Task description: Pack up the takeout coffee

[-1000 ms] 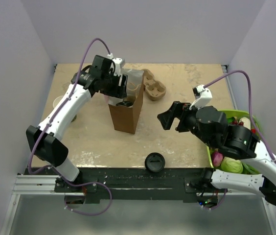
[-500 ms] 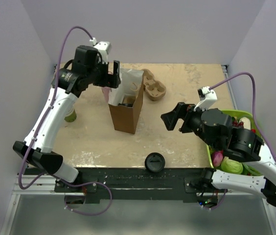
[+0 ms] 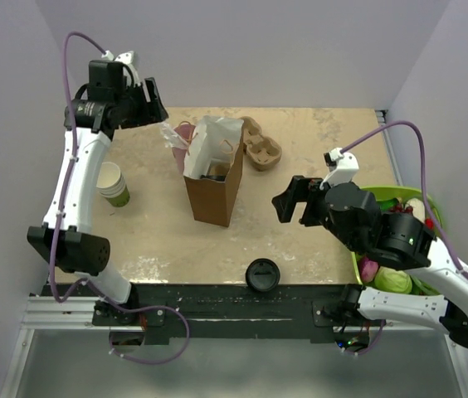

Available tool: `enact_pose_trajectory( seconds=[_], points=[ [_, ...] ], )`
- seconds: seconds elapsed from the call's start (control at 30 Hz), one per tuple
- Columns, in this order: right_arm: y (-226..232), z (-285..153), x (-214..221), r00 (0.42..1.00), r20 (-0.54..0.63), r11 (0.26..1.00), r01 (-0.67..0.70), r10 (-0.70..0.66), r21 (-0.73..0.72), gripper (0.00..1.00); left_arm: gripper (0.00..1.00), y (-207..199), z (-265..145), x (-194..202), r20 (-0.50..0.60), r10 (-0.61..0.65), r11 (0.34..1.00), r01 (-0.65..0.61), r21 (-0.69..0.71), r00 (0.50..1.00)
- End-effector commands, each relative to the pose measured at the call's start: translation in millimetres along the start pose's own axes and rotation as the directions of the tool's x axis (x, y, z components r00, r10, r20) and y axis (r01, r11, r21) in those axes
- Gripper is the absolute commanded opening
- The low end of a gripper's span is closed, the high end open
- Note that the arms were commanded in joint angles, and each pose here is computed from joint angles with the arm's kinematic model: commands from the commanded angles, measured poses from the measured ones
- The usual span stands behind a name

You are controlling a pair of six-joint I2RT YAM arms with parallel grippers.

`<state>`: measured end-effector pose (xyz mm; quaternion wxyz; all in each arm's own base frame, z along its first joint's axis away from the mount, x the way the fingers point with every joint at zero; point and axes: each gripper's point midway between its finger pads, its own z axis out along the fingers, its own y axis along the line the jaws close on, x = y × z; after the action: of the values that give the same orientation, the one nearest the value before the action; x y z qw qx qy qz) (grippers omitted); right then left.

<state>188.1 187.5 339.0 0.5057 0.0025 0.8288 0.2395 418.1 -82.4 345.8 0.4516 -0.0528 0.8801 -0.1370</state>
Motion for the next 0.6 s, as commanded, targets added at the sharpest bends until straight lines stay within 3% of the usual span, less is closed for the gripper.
enact_pose_trajectory(
  seconds=[0.0, 0.07, 0.27, 0.57],
  points=[
    [-10, -7, -11, 0.999, 0.043, 0.999, -0.022, 0.02, 0.045, 0.98, 0.7, -20, 23, 1, -0.053, -0.033, 0.991, 0.039, 0.125, 0.998],
    [-13, -7, -9, 0.999, 0.043, 0.998, -0.023, 0.021, 0.053, 0.98, 0.6, -23, 33, 7, -0.081, -0.037, 0.987, 0.049, 0.152, 0.996],
    [-21, -8, -5, 0.999, 0.04, 0.996, -0.033, 0.03, 0.079, 0.98, 0.49, -24, 61, 21, -0.131, -0.055, 0.982, 0.077, 0.17, 0.99],
    [-29, -12, -7, 0.997, 0.062, 0.994, -0.051, 0.046, 0.097, 0.98, 0.46, -9, 83, 49, -0.193, -0.068, 0.991, 0.089, 0.101, 0.979]
  ],
)
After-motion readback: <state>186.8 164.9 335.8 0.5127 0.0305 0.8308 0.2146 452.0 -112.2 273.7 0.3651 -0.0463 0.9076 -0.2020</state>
